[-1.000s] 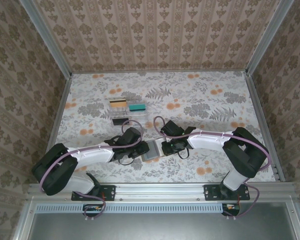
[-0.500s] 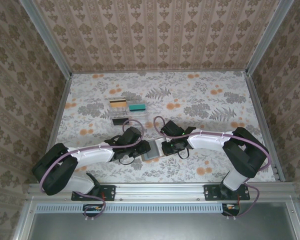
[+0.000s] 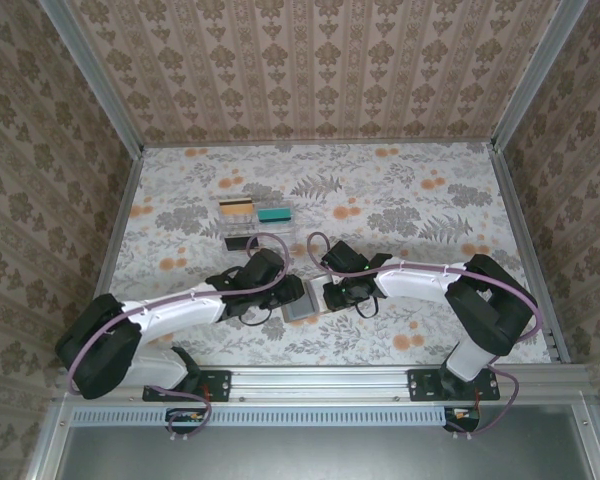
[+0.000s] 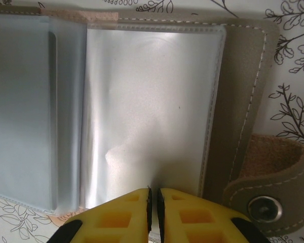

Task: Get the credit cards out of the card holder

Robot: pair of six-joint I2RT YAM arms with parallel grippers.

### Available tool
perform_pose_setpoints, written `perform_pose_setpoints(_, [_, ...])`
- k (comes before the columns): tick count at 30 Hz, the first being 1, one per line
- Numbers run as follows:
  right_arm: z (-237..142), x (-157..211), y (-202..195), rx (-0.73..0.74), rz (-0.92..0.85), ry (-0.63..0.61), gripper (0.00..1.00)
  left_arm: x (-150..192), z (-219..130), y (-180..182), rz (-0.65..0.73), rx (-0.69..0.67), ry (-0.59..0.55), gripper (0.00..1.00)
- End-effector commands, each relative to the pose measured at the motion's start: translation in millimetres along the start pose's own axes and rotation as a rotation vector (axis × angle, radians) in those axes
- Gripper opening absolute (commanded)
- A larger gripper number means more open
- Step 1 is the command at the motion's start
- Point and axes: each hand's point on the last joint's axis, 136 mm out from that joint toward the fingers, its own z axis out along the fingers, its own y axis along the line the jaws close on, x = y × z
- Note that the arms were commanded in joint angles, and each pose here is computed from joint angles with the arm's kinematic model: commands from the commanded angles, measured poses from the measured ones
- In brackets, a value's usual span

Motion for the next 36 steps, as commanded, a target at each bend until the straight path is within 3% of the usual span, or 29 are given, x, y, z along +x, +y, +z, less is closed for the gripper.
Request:
perform_pose_setpoints(1, [10, 11, -5, 0.023, 0.012, 0.035, 0.16, 1, 2, 2, 0.023, -0.034, 0.009, 0.39])
perform_pose_setpoints(7, [10, 11, -5, 0.023, 0.010, 0.035, 0.16, 4, 3, 15, 0.005, -0.087, 0.014, 0.38])
perform_pose_setpoints(30, [11, 13, -6, 0.022, 0.015, 0.039, 0.16, 9, 17, -1, 0.031, -0.005, 0.054, 0.37])
perform_pose_setpoints(33, [12, 14, -7, 0.024, 0.015, 0.040, 0.16, 7, 16, -7, 0.045, 0.021, 0.046, 0.42])
perform_pose_setpoints(36, [12, 14, -6, 0.023, 0.017, 0.041, 0.16, 7, 16, -12, 0.054, 0.043, 0.048, 0.52])
